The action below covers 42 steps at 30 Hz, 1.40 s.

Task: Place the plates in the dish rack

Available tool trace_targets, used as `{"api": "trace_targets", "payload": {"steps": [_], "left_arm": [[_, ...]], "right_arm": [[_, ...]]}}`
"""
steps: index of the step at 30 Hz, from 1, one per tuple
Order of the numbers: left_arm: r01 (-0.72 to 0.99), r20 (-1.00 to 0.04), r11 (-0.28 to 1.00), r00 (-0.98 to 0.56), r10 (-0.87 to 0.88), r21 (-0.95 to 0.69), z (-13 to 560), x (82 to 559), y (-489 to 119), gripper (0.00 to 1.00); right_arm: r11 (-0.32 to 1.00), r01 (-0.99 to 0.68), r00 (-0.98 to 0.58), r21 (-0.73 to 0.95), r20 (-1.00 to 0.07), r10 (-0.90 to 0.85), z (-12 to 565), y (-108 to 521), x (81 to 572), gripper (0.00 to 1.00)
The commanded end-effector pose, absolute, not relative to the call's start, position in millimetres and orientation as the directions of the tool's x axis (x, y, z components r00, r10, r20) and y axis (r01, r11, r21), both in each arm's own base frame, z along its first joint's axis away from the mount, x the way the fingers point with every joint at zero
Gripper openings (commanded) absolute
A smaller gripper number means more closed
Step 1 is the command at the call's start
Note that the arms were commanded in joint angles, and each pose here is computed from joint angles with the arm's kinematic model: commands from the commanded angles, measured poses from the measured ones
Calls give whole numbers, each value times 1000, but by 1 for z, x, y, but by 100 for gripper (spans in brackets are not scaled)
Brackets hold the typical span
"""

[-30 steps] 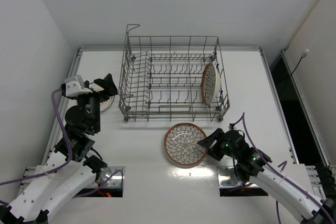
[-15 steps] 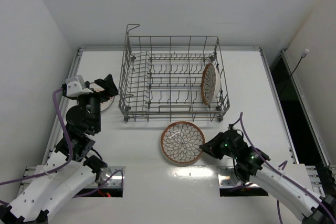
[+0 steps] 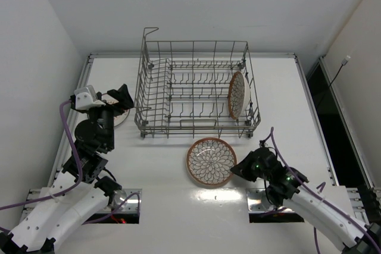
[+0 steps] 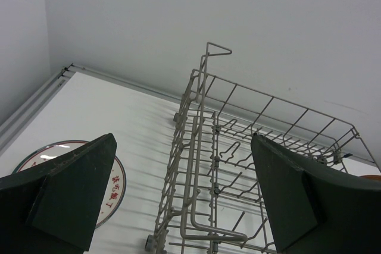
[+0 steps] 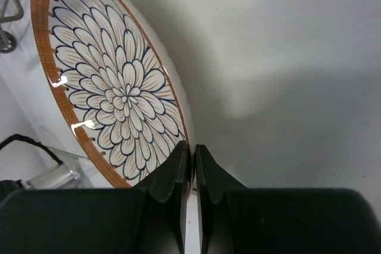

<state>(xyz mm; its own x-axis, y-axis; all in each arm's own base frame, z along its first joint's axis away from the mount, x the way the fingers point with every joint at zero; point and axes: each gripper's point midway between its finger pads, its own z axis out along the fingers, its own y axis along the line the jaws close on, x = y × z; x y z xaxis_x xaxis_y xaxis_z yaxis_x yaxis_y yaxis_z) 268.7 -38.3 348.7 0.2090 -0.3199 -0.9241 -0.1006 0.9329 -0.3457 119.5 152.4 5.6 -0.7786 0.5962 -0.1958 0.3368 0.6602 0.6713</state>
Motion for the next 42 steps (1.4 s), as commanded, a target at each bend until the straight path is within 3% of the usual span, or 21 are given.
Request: {"api": "trace_targets", "payload": {"steps": [1,6,13,24,31,42], "left_arm": [[-94,-913,926,232,-337,-366,354,267,-38,95],[-94,-913,926,232,-337,-366,354,267,-38,95],[-103,-912,924,234,-336,-367,354,267,-36,95],[-103,-912,924,234,-336,-367,354,267,-36,95],[-103,-912,924,234,-336,-367,354,267,-36,95],[-108,-908,921,243,-340,-374,355,267,-35,95]], "right_arm": [[692,254,-775,675,-286,564,39,151,130,0],[774,132,-811,620,-381,444,69,149,129,0],[853,23,-750,521,-555,360,164,120,133,0],[926,60,-526,373,-776,347,307,58,148,0],[946,118,-382,302,-866,324,373,58,197,0],[966,248,-347,68,-925,155,405,92,296,0]]}}
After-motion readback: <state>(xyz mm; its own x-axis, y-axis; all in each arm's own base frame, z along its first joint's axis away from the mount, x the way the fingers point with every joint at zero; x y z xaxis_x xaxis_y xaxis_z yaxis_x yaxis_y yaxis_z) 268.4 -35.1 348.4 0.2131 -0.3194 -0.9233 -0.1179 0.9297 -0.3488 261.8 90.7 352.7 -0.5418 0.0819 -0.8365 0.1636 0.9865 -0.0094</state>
